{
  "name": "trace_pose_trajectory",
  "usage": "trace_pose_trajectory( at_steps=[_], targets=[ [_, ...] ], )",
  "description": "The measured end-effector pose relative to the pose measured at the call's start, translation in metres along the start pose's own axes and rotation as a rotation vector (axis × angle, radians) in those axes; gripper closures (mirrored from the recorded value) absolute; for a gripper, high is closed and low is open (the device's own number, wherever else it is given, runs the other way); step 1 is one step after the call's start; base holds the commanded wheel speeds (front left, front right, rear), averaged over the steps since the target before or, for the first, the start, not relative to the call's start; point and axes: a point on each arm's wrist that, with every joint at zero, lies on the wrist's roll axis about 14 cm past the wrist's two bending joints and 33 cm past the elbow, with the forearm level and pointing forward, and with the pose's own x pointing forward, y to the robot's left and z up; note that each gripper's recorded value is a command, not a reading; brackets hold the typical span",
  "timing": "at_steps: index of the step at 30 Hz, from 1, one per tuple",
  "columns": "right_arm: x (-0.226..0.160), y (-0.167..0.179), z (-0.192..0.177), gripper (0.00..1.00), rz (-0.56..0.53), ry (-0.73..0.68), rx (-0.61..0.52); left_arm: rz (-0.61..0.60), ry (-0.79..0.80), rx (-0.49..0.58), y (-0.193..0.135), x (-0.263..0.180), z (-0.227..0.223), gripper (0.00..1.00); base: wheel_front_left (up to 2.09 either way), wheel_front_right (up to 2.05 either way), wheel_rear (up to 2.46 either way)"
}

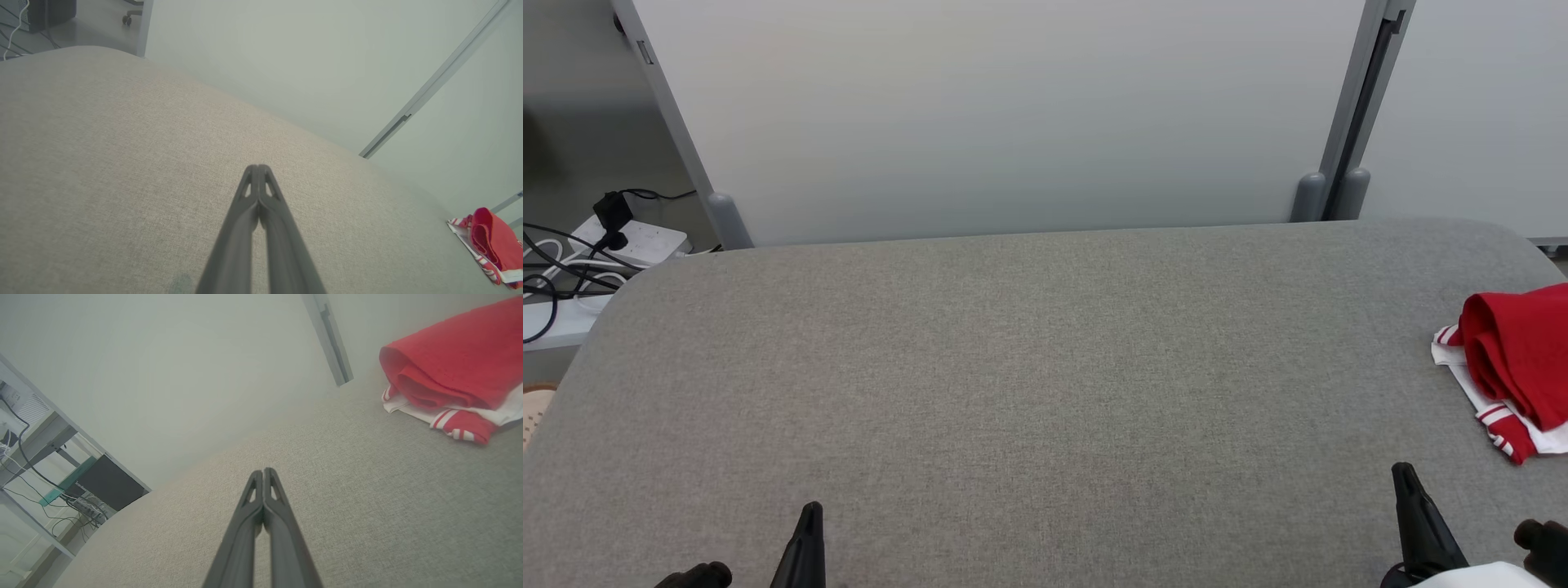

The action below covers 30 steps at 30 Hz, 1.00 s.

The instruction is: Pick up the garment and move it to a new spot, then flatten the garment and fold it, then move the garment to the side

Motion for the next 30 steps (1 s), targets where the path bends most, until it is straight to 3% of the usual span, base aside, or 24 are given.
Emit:
trace_pose_trajectory(
  at_steps=[30],
  targets=[
    [0.013, -0.011, 0.001, 1.00, -0.061, 0.011, 0.334, 0.034, 0.034, -0.347, 0.009, 0.014, 0.003, 1.00, 0.00, 0.00, 0.00]
  ],
)
